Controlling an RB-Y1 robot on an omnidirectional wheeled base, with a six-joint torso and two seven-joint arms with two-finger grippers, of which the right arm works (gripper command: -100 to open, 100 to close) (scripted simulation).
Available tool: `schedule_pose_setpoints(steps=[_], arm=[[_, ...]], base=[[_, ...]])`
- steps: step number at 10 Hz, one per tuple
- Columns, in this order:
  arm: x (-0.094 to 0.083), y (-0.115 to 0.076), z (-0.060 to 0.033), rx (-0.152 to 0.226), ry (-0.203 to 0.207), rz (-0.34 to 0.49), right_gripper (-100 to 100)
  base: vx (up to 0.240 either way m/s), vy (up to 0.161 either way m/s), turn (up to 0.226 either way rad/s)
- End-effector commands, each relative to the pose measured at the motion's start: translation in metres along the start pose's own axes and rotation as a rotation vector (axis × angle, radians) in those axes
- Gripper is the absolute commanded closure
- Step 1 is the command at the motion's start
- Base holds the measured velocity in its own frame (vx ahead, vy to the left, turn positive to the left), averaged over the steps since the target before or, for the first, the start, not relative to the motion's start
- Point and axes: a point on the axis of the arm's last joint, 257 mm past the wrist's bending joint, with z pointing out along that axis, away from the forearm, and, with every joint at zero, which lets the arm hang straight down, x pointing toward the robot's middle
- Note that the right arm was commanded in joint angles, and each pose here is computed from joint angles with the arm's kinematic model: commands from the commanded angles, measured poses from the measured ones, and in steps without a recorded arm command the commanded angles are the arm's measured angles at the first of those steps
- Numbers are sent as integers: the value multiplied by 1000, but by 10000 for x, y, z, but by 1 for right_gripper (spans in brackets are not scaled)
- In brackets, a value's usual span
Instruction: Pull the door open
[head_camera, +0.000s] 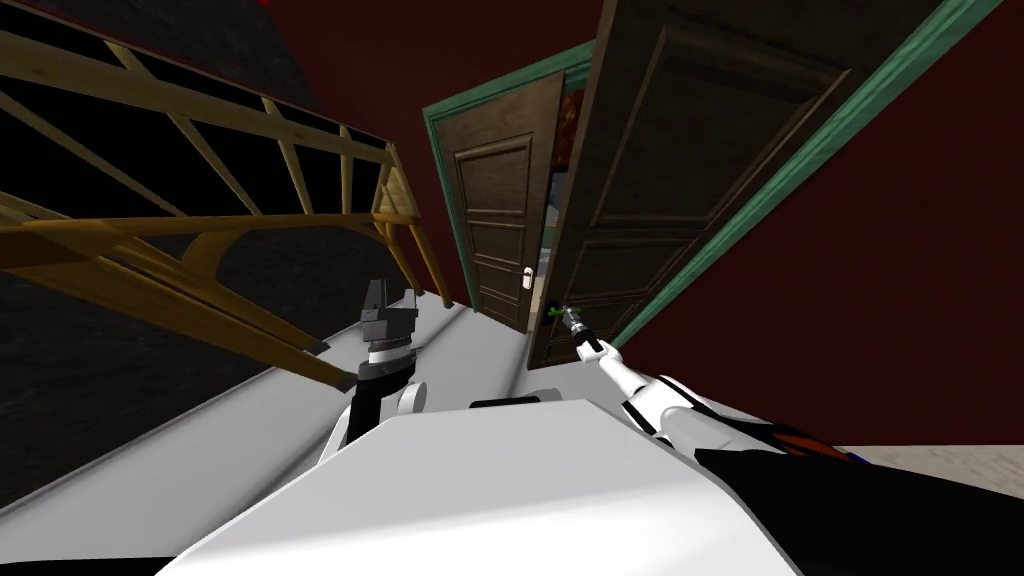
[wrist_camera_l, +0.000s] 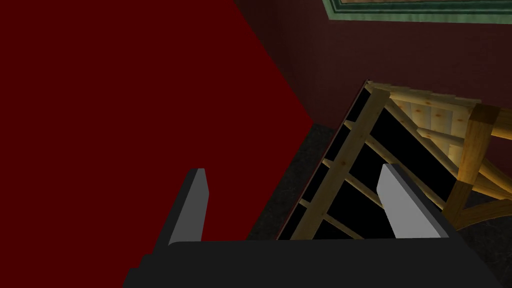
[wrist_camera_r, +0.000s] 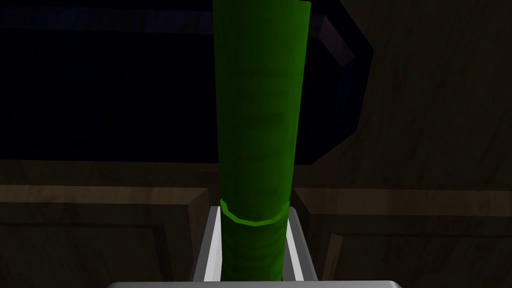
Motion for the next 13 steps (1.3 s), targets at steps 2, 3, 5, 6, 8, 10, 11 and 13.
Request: schedule_pose_setpoints(steps=[2,3,5,6,8,10,11,13], arm=[[165,-31,68,0,19,5,100],[201,-29,91,-1,23,6,100],[266,-25,131,-2,29,6,100],[293,-23,147,-3,32,7,100],[329,-20,170,-4,36,7,100],[244,-15,75,-3,52,-1,100],[247,-13,61,-4,59,-1,100],[260,-7,11,-7,84,-1,100]], base=[[-208,-145,217],[-192,-145,146],[-226,-151,181],[-213,-100,136],[-172,-121,79],[-115,-63,80],[-203,-82,121],[-181,-89,81]])
